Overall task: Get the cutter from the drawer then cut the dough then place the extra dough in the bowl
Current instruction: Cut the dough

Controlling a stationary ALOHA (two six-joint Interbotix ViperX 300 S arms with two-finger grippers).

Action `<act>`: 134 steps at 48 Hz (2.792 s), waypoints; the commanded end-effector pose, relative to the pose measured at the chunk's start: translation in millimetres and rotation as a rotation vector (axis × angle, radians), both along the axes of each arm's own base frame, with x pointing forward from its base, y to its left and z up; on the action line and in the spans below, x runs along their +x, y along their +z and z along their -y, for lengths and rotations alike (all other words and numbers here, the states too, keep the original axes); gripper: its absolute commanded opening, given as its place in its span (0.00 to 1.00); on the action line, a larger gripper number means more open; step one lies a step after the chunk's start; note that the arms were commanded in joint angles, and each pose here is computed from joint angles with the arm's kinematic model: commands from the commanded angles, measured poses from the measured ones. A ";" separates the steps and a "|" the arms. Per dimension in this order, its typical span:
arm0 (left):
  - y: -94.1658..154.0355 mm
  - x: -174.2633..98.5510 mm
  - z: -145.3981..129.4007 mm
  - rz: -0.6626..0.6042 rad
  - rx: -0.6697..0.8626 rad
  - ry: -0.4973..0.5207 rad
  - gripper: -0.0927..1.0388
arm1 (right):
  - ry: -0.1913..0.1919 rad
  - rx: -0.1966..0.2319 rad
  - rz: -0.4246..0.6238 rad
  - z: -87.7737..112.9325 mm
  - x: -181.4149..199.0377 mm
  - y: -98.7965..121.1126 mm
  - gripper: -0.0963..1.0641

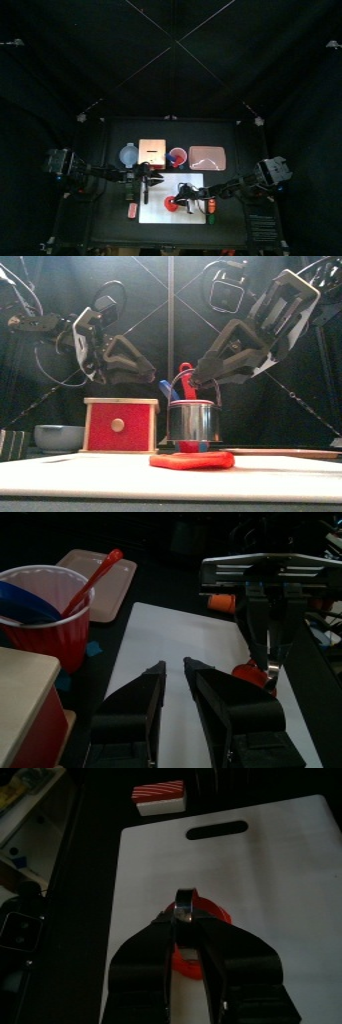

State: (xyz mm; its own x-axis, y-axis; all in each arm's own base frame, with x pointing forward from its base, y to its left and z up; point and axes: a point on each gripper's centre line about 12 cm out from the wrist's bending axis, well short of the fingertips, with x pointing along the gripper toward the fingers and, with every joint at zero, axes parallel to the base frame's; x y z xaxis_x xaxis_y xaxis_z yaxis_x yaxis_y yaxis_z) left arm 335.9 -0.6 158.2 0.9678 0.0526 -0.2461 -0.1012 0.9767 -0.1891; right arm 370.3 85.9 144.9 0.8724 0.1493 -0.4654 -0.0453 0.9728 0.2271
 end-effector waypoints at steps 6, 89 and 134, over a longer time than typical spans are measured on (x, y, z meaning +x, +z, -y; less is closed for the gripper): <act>5.0 1.2 0.6 0.021 0.003 -0.002 0.67 | -0.012 0.020 0.028 -1.5 6.8 9.9 0.55; 12.0 -5.1 11.4 0.041 0.026 -0.058 0.68 | 0.054 -0.033 0.023 -4.2 -5.1 18.5 0.76; -28.4 0.4 71.1 0.079 0.057 -0.232 0.81 | -0.096 0.051 0.218 22.8 -50.0 26.9 0.76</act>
